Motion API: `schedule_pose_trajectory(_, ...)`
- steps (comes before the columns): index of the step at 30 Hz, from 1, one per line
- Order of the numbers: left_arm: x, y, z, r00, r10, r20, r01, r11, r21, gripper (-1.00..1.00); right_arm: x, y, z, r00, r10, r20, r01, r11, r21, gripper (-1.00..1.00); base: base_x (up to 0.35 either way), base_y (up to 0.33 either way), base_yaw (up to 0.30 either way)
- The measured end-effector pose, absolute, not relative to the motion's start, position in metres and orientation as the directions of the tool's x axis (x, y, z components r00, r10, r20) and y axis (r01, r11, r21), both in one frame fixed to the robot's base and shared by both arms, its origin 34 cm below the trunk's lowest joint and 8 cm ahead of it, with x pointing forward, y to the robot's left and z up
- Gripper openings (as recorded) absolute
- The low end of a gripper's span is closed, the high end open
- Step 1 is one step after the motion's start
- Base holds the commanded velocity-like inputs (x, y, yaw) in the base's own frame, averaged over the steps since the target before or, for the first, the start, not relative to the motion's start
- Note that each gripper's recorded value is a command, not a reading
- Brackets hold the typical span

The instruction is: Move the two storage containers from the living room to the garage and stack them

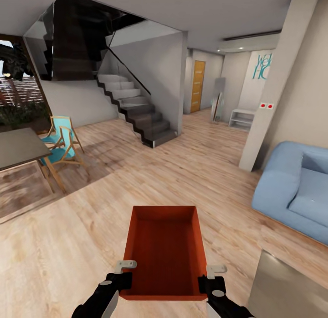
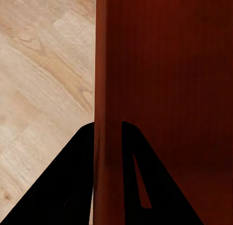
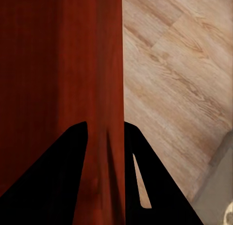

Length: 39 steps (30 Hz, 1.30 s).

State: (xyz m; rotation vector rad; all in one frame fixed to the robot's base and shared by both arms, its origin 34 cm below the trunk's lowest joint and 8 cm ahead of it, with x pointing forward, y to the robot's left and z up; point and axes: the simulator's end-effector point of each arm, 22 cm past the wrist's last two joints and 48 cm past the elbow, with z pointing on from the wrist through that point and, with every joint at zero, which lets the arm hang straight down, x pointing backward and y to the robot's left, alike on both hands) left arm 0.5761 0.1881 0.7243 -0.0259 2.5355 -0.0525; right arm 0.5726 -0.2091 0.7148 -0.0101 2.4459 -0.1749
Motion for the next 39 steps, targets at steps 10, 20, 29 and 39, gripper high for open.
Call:
schedule_pose_trajectory(10,0.576,0.1882,0.7242,-0.822,-0.031,-0.568,-0.007,0.999,-0.044,-1.0,0.5726,-0.209,0.7148,-0.772,-0.053,-0.634,0.038,0.991,-0.129,-1.0,0.323,0.0,0.0)
schedule_pose_trajectory(20,0.5755,0.1881,0.7237,-0.823,-0.03,-0.567,-0.007,0.999,-0.044,-1.0,0.572,-0.209,0.7144,-0.772,-0.053,-0.633,0.038,0.991,-0.129,-1.0,0.323,0.0,0.0)
schedule_pose_trajectory(29,0.5754,0.1881,0.7236,-0.824,-0.03,-0.566,-0.007,0.999,-0.043,-1.0,0.5716,-0.2091,0.714,-0.773,-0.052,-0.632,0.038,0.991,-0.129,-1.0,0.323,0.0,-0.081)
schedule_pose_trajectory(39,0.5753,0.1881,0.7235,-0.824,-0.03,-0.566,-0.006,0.999,-0.043,-1.0,0.5714,-0.2091,0.7139,-0.773,-0.052,-0.632,0.038,0.991,-0.129,-1.0,0.323,0.0,-0.277)
